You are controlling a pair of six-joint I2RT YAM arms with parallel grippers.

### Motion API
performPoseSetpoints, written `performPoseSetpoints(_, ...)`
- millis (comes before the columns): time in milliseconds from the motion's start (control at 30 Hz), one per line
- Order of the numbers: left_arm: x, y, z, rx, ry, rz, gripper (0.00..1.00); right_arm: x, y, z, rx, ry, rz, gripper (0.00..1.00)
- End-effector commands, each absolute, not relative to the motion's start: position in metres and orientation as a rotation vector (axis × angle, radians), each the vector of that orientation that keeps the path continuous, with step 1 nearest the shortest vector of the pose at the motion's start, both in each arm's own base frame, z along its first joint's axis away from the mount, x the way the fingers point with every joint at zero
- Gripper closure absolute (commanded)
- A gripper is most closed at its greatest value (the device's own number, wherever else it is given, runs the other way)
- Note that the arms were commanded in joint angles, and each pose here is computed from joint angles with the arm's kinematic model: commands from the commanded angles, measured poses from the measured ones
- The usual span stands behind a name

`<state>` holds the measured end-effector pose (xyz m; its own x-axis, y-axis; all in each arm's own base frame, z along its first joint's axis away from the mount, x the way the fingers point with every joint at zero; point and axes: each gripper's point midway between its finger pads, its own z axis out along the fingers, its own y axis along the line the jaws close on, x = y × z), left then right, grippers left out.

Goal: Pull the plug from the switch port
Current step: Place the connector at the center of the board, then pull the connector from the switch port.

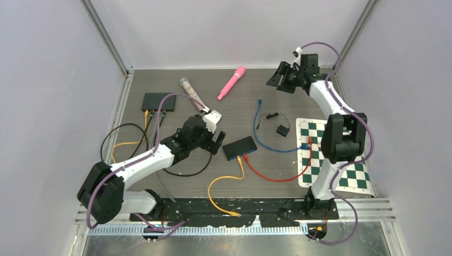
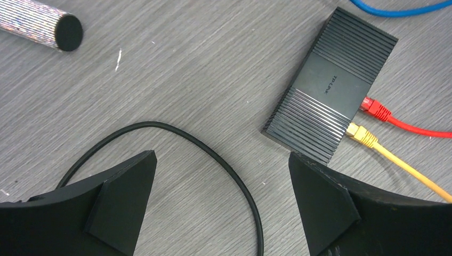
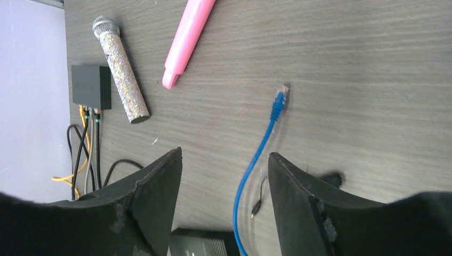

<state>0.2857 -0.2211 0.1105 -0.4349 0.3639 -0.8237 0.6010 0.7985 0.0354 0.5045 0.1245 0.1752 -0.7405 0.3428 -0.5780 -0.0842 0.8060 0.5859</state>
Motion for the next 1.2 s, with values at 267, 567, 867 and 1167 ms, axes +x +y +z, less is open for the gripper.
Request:
performPoseSetpoints(267,0.297,-0.247,0.105,0.890,2.084,-0.356,0.00,0.382,0.092,0.237,0.277,2.023,0.726,0.28)
performPoseSetpoints(567,0.296,-0.258,0.094,0.975,2.074,-0.373,0.00,0.291,0.069,0.198,0.439,2.024,0.680,0.22)
performPoseSetpoints(867,0.300,-0.265,0.081,1.069,2.067,-0.328,0.01,0.265,0.133,0.180,0.286,2.055,1.124,0.22)
performPoseSetpoints(1167,0.282,-0.290,0.069,1.213,2.041,-0.358,0.00,0.254,0.181,0.129,0.198,2.294,1.204,0.23)
